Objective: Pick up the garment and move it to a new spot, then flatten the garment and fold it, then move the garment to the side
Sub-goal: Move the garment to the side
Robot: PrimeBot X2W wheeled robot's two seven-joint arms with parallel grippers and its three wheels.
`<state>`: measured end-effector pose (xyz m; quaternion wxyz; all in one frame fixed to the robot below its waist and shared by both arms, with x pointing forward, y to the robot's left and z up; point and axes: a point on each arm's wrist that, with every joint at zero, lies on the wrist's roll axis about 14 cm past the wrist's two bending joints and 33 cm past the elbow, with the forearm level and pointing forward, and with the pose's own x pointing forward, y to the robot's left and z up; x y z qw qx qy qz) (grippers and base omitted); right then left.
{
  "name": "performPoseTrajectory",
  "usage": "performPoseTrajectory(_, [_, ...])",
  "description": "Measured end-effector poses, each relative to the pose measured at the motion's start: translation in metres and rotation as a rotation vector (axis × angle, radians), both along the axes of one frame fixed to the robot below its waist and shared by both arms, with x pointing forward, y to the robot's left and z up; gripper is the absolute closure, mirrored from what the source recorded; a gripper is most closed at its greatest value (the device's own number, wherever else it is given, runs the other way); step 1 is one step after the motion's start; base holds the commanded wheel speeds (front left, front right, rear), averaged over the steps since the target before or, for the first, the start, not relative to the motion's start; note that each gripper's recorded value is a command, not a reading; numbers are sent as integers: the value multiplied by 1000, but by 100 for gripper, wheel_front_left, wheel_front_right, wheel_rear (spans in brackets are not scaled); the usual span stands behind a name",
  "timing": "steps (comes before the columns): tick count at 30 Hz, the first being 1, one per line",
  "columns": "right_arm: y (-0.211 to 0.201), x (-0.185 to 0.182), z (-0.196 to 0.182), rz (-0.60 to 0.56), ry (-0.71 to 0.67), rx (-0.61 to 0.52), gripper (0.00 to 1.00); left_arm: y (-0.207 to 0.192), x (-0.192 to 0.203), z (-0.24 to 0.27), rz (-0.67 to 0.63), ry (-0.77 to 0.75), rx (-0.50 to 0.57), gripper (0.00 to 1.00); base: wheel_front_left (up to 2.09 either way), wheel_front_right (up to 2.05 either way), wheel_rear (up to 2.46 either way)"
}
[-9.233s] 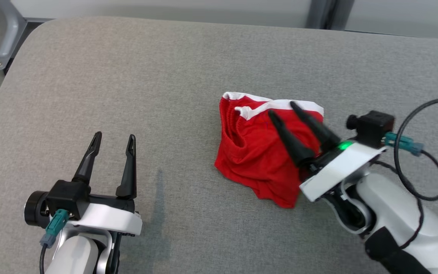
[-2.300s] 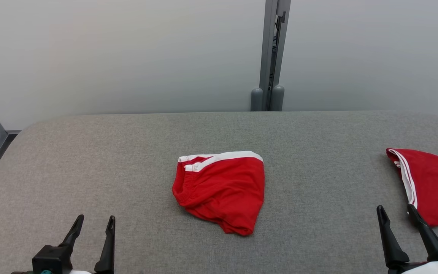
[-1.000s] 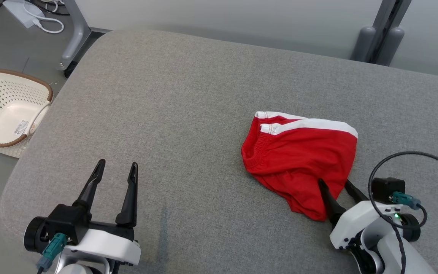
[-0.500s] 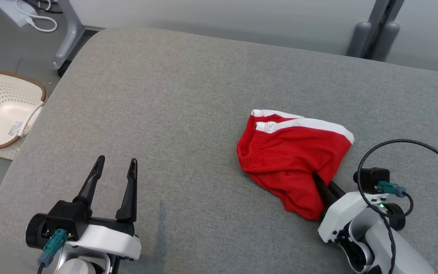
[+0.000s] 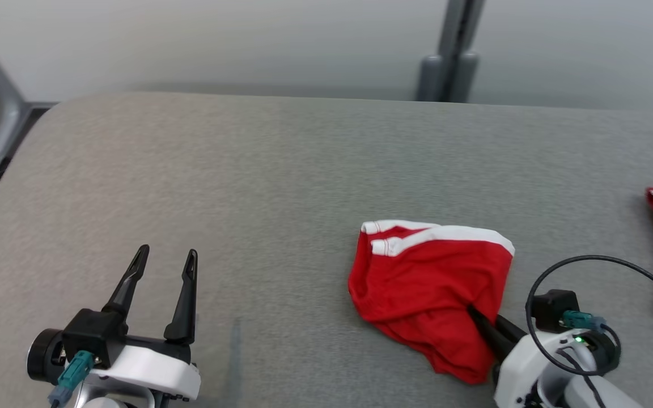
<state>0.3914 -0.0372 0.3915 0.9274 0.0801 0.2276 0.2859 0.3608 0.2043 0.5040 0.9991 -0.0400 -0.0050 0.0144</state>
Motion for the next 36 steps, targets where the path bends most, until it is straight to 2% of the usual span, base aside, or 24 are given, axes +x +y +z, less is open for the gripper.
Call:
performPoseTrajectory(4, [-45,-11,-4,-41,7,-85,100,-26,14,4,-88,-11,-4,0,0,0,0])
performPoseTrajectory(5, [-69,-18,-6,-72,18,-122,100,-41,21,3,-136,-9,-5,0,0,0,0])
performPoseTrajectory(13, [-142,-30,4,-192,-8,-225,100,-94,51,8,-296,-31,-14,0,0,0,0])
performPoseTrajectory(20, [-183,11,37,-207,-128,-350,100,-126,83,-6,-404,-10,-11,0,0,0,0])
performPoseTrajectory(25, [-222,47,52,-264,-182,-417,100,-144,109,-23,-470,10,-6,0,0,0,0])
performPoseTrajectory(36, [-316,75,47,-385,-147,-599,100,-163,138,-71,-538,78,-17,0,0,0,0])
